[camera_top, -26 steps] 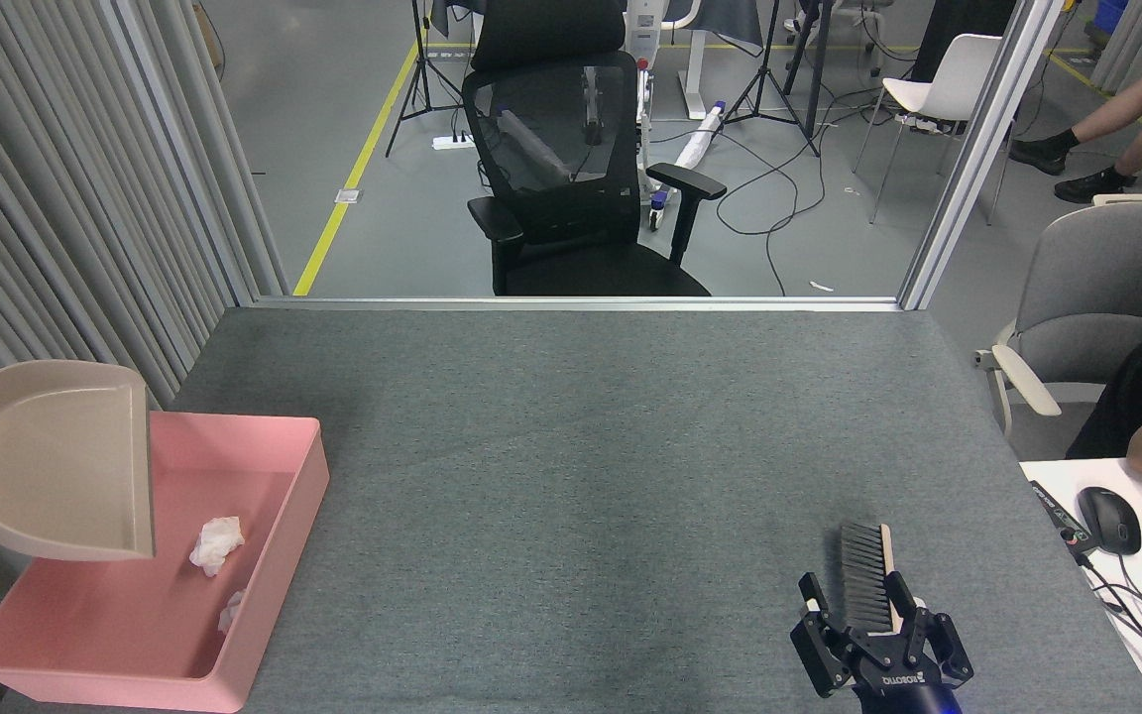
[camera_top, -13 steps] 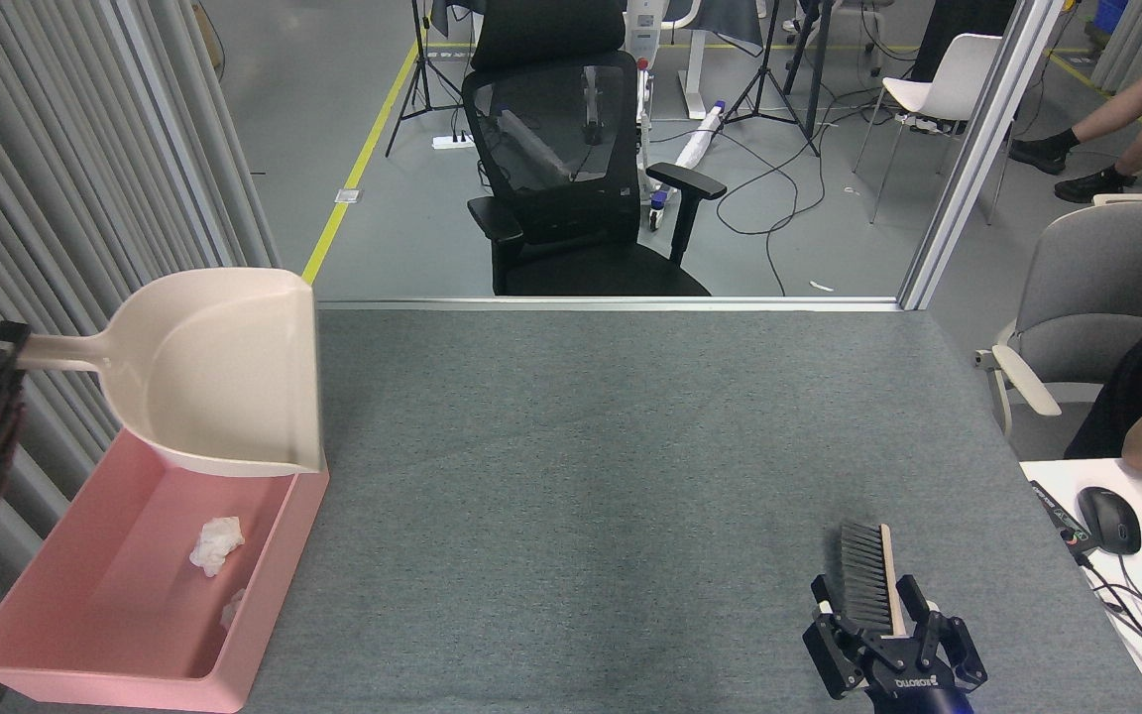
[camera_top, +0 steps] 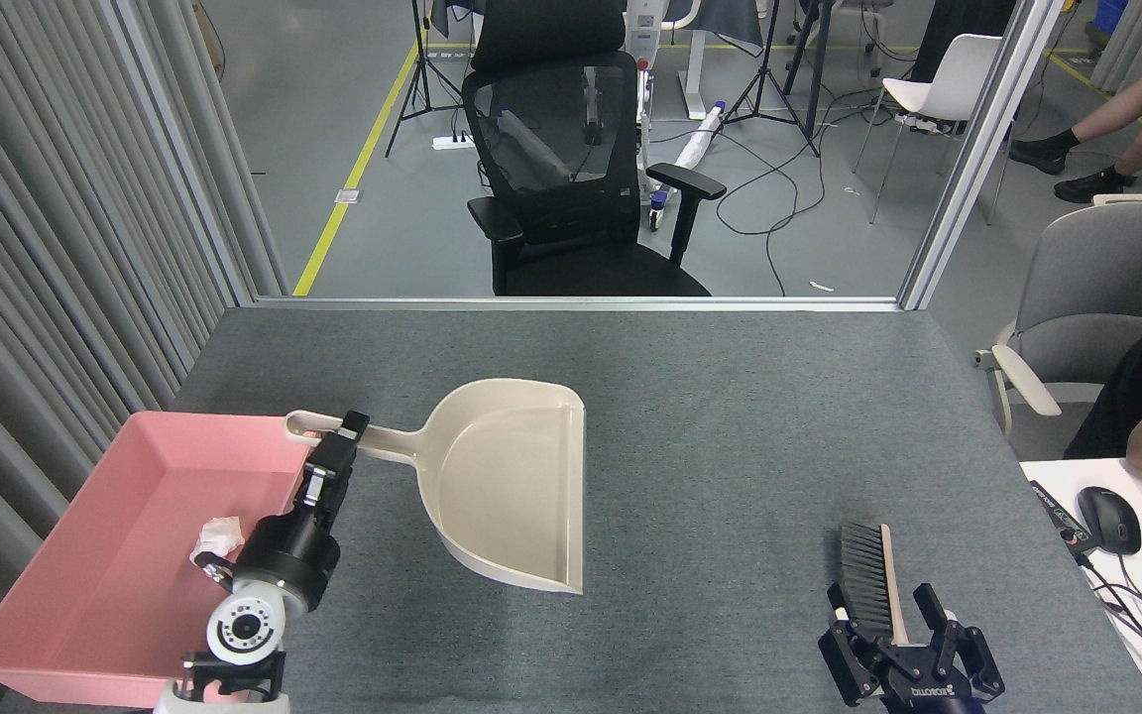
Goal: Sweep and dump garbage into bin
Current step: 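Lower the dustpan back onto the table with the left gripper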
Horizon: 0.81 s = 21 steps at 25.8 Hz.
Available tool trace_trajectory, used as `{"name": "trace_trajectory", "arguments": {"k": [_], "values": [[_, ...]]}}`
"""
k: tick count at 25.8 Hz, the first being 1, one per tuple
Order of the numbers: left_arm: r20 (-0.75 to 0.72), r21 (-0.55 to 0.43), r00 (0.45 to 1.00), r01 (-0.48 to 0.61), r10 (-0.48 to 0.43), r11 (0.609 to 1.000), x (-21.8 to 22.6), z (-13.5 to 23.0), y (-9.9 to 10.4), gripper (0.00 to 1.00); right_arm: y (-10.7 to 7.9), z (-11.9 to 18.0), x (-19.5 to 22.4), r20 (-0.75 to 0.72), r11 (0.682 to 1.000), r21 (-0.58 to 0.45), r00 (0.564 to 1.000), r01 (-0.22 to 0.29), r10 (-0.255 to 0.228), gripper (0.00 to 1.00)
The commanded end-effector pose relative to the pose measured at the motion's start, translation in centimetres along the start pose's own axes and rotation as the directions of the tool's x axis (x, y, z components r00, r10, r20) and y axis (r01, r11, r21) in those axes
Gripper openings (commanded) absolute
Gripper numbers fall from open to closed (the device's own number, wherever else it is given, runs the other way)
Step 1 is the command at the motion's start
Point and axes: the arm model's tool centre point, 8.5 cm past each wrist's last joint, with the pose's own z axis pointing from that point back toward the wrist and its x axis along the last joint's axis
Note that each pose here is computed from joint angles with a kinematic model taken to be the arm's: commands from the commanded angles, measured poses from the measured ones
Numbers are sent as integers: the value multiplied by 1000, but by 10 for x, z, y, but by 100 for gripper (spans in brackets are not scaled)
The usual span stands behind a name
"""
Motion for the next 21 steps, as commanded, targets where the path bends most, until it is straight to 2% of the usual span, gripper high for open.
{"name": "trace_trajectory", "arguments": {"k": [1, 7, 11, 17, 21], "values": [[-22, -6, 999, 30, -30, 1000, -23, -2, -40, 17, 1, 4, -4, -12, 1000, 2, 1000, -1, 1, 99], [-84, -1, 996, 4, -4, 1000, -60, 4, -55, 18, 3, 5, -4, -14, 1000, 6, 1000, 1, -1, 99], [-77, -10, 997, -9, 8, 1000, -68, 5, -59, 18, 3, 6, -4, -14, 1000, 8, 1000, 1, -1, 99], [-95, 23, 991, -97, 99, 995, -79, -2, -63, 18, 4, 6, -4, -14, 1000, 9, 1000, 1, -1, 99], [-74, 18, 991, -113, 114, 993, -82, -9, -66, 19, 5, 8, -5, -17, 1000, 13, 1000, 0, 1, 99]]}}
